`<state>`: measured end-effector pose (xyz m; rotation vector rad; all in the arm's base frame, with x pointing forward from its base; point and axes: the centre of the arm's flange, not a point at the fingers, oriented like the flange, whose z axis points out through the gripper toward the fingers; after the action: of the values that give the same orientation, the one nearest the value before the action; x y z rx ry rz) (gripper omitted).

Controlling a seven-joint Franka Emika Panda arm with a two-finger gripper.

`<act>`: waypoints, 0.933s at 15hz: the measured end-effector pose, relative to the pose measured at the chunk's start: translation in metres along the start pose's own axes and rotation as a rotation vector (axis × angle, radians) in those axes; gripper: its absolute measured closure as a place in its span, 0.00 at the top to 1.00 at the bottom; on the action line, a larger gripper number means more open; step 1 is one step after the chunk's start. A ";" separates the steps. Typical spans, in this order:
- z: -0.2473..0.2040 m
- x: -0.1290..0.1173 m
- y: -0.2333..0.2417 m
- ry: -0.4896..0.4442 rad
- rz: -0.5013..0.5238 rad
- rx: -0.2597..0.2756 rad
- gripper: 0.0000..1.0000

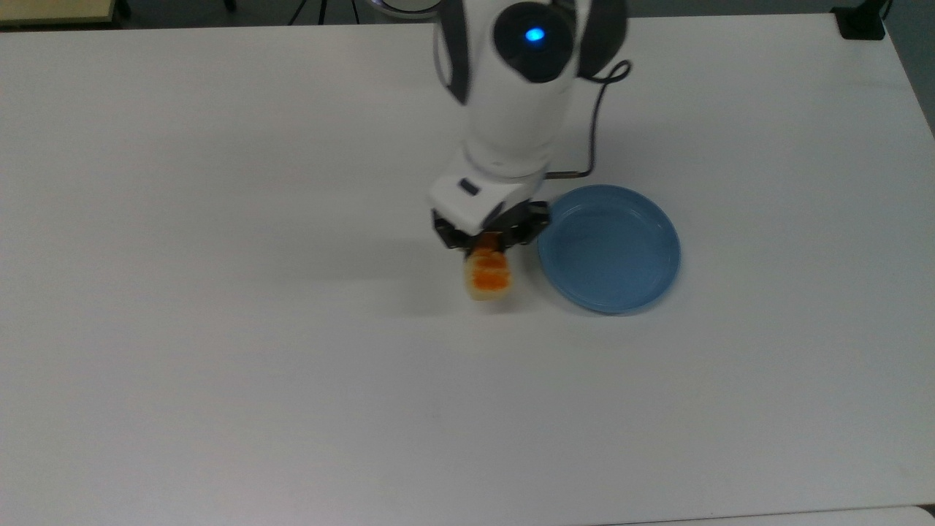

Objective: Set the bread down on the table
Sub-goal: 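Carry the bread roll off the plate and lower it onto the table, then open the gripper, release the bread roll, and raise the gripper away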

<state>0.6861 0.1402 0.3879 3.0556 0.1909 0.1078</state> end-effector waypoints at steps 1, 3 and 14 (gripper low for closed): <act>0.008 -0.002 0.020 -0.015 -0.003 -0.009 0.40; 0.026 -0.008 0.058 -0.050 0.007 -0.041 0.41; 0.064 -0.014 0.081 -0.109 0.014 -0.071 0.99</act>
<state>0.6871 0.0538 0.3296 2.9822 0.1551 -0.0507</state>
